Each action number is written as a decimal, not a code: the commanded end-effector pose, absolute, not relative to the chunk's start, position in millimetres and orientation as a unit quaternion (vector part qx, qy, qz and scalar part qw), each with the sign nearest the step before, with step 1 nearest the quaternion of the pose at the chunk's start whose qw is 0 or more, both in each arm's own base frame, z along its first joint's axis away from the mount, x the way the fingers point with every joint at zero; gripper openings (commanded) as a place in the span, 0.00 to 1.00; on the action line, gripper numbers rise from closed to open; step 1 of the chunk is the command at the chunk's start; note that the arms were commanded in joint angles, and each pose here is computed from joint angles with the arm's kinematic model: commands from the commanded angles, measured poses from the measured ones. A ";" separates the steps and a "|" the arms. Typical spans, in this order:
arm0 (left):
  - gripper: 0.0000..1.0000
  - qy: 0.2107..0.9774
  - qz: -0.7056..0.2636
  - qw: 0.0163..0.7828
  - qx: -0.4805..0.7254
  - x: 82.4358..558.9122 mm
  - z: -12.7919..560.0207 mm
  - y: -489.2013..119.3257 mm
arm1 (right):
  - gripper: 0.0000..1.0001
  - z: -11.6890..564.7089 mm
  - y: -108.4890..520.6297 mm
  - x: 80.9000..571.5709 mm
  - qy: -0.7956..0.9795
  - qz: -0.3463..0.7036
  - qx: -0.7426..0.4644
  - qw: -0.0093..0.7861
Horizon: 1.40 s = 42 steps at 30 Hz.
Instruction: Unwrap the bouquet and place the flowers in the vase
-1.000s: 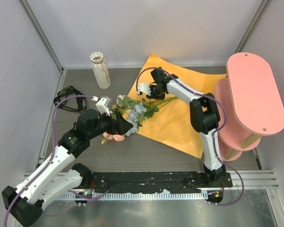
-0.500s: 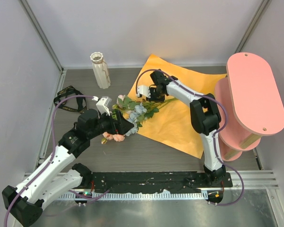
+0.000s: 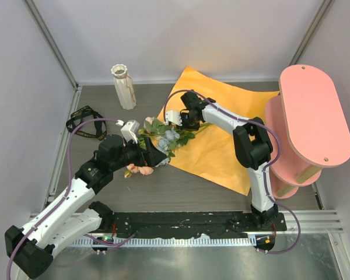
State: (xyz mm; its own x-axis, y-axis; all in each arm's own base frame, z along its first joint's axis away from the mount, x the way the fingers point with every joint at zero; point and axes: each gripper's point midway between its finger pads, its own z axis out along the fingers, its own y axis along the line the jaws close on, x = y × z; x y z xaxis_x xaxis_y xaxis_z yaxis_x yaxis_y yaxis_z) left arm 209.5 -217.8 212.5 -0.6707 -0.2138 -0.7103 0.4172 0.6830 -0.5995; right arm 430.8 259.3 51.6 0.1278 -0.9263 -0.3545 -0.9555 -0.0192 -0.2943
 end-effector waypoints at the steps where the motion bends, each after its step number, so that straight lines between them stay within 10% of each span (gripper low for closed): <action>1: 0.92 0.808 -0.413 0.414 0.067 212.4 224.9 -223.1 | 0.22 76.7 270.5 443.4 0.640 0.011 -0.715 0.281; 42: 0.91 0.798 -0.437 0.411 0.055 211.7 233.8 -228.7 | 0.01 118.6 266.7 438.2 0.617 -0.020 -0.727 0.301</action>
